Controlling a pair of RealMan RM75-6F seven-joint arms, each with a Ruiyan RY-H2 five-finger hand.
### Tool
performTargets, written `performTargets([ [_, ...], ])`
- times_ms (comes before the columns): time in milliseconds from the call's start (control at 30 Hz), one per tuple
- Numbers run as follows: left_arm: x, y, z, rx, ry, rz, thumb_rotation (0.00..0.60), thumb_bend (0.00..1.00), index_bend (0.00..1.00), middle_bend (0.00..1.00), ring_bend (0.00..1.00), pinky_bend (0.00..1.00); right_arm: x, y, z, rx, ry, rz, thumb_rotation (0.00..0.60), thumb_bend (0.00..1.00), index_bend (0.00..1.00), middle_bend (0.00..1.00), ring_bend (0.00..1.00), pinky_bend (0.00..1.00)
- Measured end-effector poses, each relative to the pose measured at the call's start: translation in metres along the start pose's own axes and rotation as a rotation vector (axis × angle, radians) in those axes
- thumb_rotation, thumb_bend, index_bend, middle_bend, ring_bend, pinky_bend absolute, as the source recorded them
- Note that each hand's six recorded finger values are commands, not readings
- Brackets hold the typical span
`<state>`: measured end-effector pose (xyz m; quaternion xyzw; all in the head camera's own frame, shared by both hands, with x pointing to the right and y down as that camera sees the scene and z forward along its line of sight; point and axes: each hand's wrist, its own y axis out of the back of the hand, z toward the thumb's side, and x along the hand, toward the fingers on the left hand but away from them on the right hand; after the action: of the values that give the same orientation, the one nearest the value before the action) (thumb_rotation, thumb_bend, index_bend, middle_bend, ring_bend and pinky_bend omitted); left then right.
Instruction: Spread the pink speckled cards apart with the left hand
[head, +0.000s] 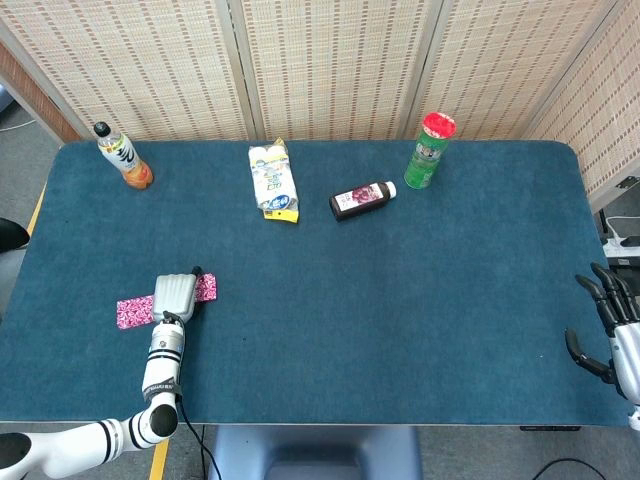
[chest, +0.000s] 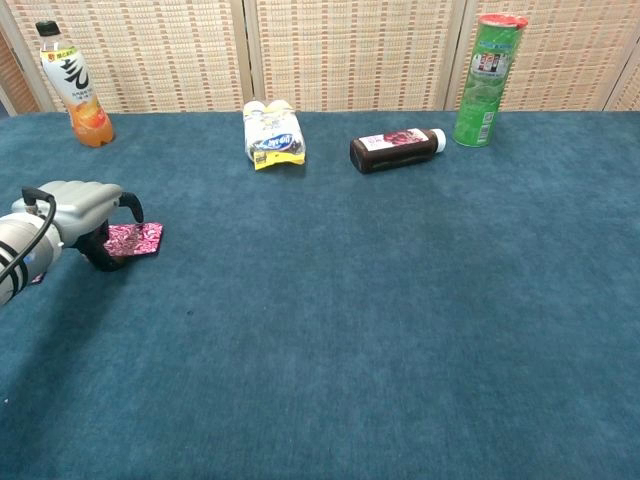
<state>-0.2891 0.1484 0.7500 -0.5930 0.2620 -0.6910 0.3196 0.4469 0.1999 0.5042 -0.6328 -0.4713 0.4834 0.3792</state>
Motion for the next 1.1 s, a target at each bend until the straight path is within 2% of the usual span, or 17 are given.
performTargets([
  [433, -0.0009, 0.0, 0.0011, -0.003, 0.002, 0.006, 0.6, 0.3, 0.32, 1.0, 1.0, 1.0, 0.0001, -0.0001, 0.0003, 0.0, 0.002, 0.0, 0.6, 0.42, 0.12, 0.01, 0.0, 0.31],
  [700, -0.0021, 0.0, 0.0, -0.012, 0.0, 0.017, 0.6, 0.3, 0.45, 1.0, 1.0, 1.0, 0.0, -0.0004, 0.0003, 0.001, 0.001, 0.001, 0.6, 0.42, 0.12, 0.01, 0.0, 0.31],
  [1100, -0.0057, 0.0016, -0.0021, -0.021, -0.002, 0.034, 0.6, 0.3, 0.58, 1.0, 1.0, 1.0, -0.0003, -0.0004, 0.0003, 0.001, 0.002, 0.0, 0.6, 0.42, 0.12, 0.01, 0.0, 0.31],
])
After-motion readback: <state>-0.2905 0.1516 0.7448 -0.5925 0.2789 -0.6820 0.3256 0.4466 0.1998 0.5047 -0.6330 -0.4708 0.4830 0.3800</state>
